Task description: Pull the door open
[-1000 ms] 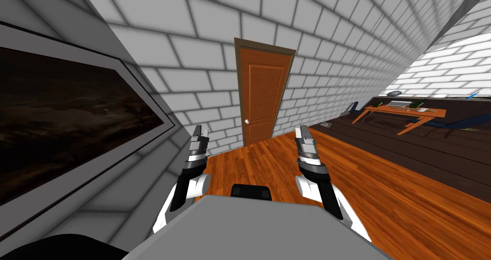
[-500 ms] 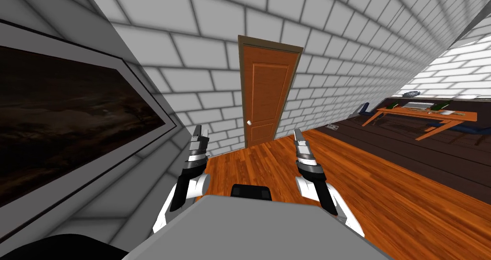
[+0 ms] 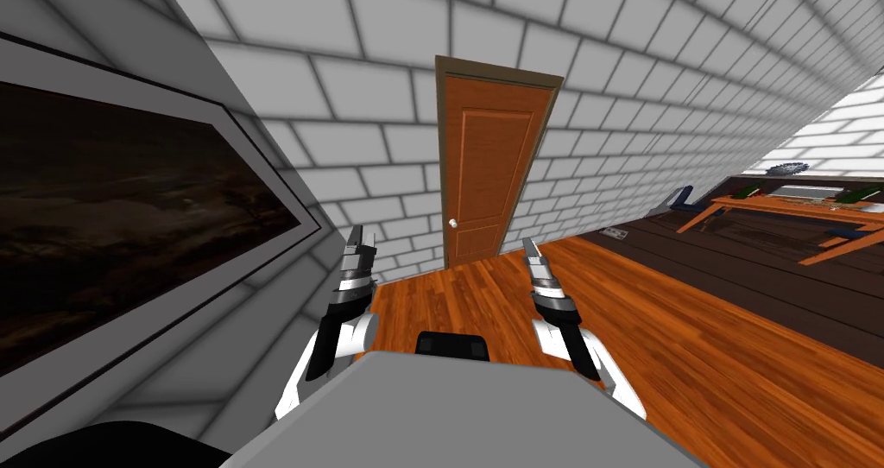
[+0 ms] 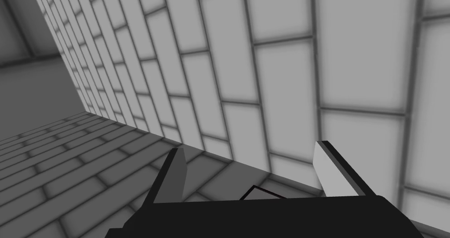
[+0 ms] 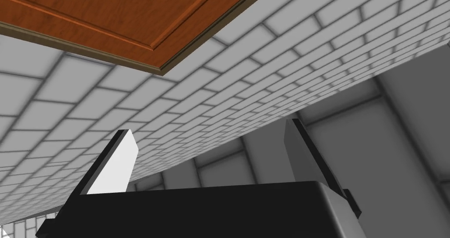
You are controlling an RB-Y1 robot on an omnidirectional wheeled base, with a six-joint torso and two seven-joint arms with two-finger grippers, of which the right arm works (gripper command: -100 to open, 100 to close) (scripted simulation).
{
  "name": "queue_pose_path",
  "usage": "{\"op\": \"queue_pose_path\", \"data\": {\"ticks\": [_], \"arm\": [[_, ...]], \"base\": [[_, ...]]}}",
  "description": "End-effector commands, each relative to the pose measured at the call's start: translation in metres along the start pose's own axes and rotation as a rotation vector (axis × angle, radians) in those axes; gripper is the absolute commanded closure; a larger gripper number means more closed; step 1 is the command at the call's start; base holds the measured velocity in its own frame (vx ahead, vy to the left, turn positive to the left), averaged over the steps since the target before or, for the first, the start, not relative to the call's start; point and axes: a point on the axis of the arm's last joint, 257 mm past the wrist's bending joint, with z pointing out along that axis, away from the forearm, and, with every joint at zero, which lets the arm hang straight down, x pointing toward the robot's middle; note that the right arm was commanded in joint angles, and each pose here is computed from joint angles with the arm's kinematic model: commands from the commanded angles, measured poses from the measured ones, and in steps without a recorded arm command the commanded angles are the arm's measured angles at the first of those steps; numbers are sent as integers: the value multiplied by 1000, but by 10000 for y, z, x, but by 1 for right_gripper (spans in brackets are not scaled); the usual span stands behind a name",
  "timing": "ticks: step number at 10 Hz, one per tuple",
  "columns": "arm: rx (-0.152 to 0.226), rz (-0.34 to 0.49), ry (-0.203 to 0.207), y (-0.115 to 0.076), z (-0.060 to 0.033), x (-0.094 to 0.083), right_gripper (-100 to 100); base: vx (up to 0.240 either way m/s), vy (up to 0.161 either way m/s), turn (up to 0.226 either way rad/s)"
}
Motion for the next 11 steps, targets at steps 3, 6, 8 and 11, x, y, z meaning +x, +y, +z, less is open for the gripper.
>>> {"op": "queue_pose_path", "data": {"ticks": [3, 6, 8, 11], "arm": [[38, -103, 43, -281, -114, 118, -100], [70, -188, 81, -527, -228, 226, -100], [91, -243, 107, -689, -312, 294, -100], [123, -324, 149, -931, -453, 396, -100]], "base": [[104, 36, 79], [105, 22, 87], [109, 20, 75], [108, 27, 87]]}}
